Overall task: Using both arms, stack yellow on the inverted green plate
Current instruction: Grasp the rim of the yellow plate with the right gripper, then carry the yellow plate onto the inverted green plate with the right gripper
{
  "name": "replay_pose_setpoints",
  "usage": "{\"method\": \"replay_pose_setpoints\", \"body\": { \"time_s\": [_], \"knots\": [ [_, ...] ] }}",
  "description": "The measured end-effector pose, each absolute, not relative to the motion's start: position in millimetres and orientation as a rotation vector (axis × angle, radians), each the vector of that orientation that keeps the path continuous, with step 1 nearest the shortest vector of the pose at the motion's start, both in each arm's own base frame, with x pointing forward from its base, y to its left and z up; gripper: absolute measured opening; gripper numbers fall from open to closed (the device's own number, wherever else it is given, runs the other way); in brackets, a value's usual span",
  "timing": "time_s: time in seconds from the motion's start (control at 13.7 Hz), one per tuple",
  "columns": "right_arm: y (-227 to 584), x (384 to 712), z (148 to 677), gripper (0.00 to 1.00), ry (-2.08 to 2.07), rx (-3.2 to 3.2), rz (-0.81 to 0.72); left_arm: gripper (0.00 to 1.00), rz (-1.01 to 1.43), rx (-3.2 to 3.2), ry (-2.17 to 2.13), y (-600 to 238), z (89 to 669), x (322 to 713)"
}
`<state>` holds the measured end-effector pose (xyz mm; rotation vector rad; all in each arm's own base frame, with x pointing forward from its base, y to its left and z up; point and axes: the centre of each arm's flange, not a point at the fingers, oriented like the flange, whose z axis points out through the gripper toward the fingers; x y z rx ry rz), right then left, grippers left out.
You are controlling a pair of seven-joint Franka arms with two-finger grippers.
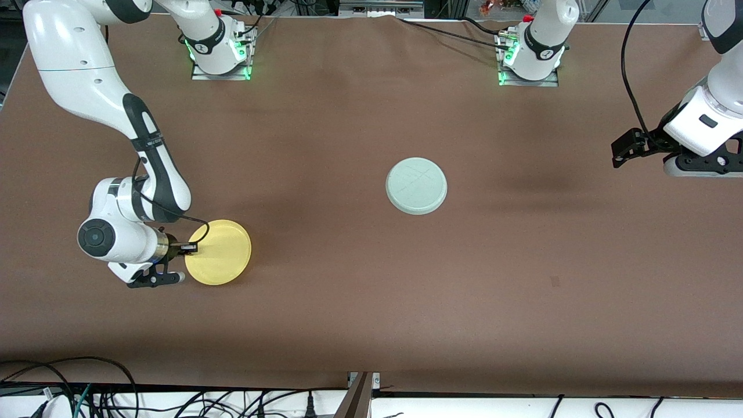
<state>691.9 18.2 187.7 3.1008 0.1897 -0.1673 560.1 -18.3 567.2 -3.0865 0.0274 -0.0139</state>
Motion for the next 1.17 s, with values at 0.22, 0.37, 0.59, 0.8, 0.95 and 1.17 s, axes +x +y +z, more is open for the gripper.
{"method": "replay_pose_setpoints", "body": {
  "time_s": [0.22,0.37,0.59,0.8,0.95,1.17],
  "knots": [
    [20,693,193,0.04,0.188,3.105,-0.156,1.0,-0.014,-3.087,0.027,-18,567,560],
    [22,695,196,0.04,0.089,3.159,-0.149,1.0,-0.014,-3.087,0.027,-18,567,560],
    [37,702,213,0.03,-0.101,3.287,-0.117,1.0,-0.014,-3.087,0.027,-18,567,560],
    [81,701,247,0.03,-0.271,3.364,-0.145,1.0,-0.014,-3.087,0.027,-18,567,560],
    [124,690,274,0.03,-0.343,3.377,-0.225,1.0,-0.014,-3.087,0.027,-18,567,560],
    [204,648,301,0.03,-0.383,3.369,-0.232,1.0,-0.014,-3.087,0.027,-18,567,560]
  ]
}}
